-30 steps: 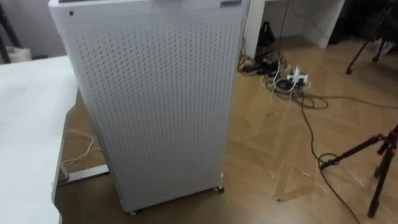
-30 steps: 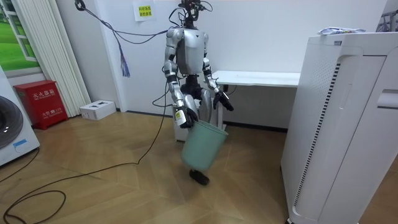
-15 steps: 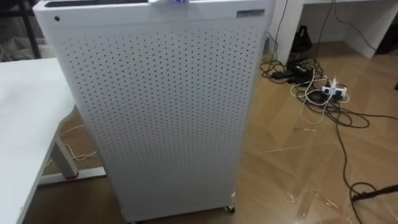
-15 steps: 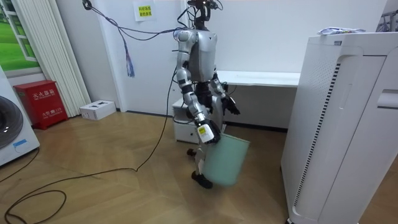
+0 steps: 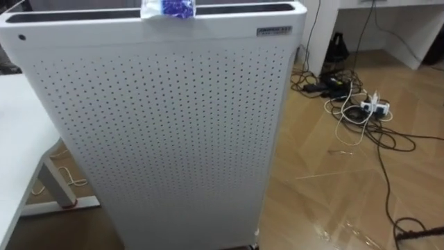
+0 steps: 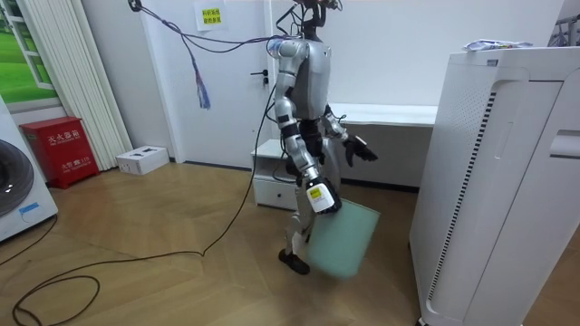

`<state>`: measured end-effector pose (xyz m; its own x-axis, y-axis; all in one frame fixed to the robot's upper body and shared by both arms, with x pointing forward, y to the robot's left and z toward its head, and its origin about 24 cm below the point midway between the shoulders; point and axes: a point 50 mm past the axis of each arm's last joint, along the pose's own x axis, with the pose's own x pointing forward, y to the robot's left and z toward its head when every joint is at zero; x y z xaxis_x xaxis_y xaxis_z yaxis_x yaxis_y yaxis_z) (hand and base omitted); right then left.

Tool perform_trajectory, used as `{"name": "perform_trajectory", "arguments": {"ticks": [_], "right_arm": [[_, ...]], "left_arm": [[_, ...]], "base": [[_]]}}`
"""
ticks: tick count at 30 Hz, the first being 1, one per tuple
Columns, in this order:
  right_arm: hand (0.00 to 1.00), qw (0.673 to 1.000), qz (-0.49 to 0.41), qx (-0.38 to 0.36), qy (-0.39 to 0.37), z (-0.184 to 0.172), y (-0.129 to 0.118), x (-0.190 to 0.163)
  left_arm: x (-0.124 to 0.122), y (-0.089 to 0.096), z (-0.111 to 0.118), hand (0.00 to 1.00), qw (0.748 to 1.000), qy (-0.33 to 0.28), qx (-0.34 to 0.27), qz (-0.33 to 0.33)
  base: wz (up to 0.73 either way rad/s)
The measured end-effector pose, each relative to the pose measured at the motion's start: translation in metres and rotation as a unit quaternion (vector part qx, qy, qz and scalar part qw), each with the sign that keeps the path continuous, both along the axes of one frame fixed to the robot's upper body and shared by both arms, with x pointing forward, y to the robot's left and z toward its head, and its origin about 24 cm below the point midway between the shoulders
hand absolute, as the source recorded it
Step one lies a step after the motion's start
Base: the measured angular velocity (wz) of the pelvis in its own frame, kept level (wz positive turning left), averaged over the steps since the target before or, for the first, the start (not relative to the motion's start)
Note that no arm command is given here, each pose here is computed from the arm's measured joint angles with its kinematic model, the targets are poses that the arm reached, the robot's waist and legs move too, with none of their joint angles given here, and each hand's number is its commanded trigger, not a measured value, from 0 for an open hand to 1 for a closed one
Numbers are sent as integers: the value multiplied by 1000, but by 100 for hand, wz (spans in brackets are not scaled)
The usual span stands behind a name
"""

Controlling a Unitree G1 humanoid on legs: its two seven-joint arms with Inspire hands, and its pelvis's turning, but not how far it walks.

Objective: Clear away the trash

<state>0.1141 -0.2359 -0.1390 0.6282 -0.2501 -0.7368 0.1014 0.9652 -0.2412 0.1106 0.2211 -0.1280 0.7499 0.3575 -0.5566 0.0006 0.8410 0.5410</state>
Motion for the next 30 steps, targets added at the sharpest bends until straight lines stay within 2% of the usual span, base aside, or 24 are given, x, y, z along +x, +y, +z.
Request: {"name": "perform_trajectory", "arguments": {"ticks": [5, 7, 8, 11, 13, 16, 19, 30], "right_arm": [[100, 1000, 7, 0, -11, 2, 0, 5], [100, 1000, 3, 3, -20, 3, 1, 6], [100, 1000, 0, 4, -21, 3, 0, 7], [100, 1000, -7, 0, -24, 4, -2, 7], [100, 1000, -10, -2, -22, 4, -3, 6], [100, 1000, -6, -5, -21, 4, -4, 7], [100, 1000, -3, -4, -22, 4, -5, 7], [100, 1000, 5, -3, -20, 5, -6, 6]], "left_arm": [[32, -5, 30, 0, 992, -117, 28, -23], [50, -8, 50, 0, 980, -188, 48, -44], [53, -9, 55, 0, 976, -206, 52, -48], [64, -13, 76, 0, 955, -278, 84, -65], [74, -15, 98, 0, 931, -338, 114, -74], [83, -16, 122, 0, 900, -412, 126, -65], [87, -16, 138, 0, 878, -455, 136, -58], [103, -25, 169, 0, 832, -527, 153, -80]], "base": [[9], [4], [0], [7], [6], [-3], [1], [-5]]}}
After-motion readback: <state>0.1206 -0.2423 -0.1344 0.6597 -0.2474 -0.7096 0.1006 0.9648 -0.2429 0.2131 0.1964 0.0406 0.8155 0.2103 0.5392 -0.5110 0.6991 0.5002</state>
